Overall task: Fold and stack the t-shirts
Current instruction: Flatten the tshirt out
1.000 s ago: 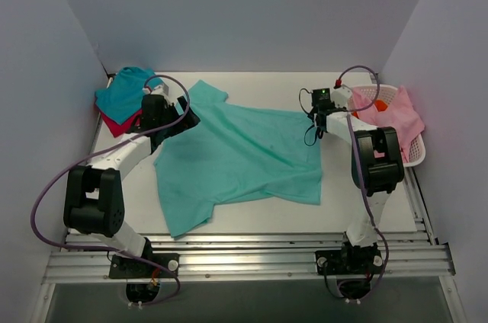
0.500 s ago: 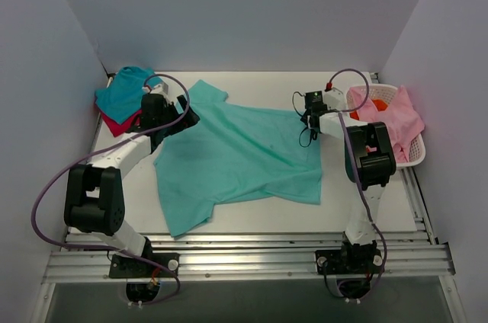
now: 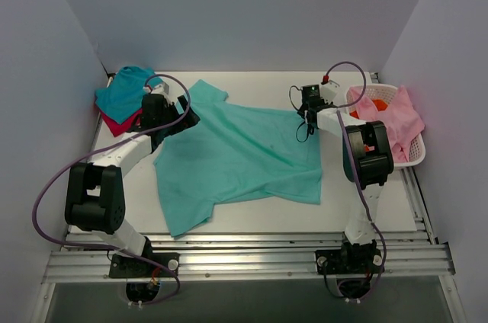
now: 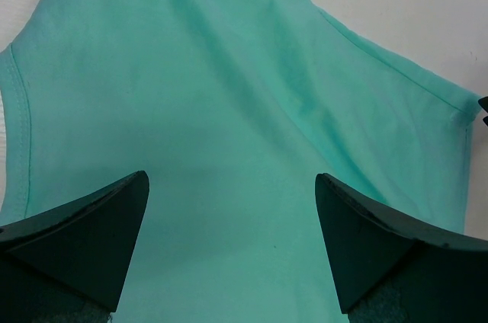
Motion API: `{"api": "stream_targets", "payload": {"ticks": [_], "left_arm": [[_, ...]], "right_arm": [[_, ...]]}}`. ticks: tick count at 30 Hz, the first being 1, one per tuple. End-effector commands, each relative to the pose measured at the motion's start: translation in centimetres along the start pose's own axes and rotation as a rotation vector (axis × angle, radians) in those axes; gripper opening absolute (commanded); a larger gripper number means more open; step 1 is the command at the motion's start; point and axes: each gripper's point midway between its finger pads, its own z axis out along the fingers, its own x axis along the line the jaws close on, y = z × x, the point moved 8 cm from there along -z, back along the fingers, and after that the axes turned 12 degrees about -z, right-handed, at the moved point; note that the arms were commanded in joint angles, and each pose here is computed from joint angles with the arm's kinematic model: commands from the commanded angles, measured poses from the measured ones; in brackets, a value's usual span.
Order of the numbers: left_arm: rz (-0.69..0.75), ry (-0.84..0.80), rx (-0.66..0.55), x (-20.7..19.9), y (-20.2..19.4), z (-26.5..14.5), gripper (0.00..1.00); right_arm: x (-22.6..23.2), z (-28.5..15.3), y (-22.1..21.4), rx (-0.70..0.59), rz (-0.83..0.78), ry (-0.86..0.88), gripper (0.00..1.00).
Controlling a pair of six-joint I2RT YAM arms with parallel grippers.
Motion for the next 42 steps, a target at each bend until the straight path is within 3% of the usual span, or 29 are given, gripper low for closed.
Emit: {"api": "stream_targets", "payload": {"ticks": [1,23,26,30,42], "left_arm": [[0.019,-0.031,-0.032,-0.4,0.7,0.2,1.00],[0.021,-0.018,-0.021,0.0,0.5,0.6,1.00],[0.021,-0.015,-0.019,0.0,0.4,0.7,1.00],[0.021,-0.014,-0.018,0.1,0.4,0.7,1.00],[0.020,-0.011,-0.015,0.1,0.4,0.9,1.00]], "right_arm": [[0.1,0.2,0.3,-0.006,-0.016,-0.019,0.38],[-0.1,1.9,-1.8,0.025,-0.024,-0.031,0.34],[-0.2,2.0,-1.9,0.027,-0.024,-0.028,0.29],[0.0,2.1,-1.9,0.026,-0.025,-0.014,0.00],[0.0,1.2,-1.2,0.007,-0.011,0.010,0.00]]}}
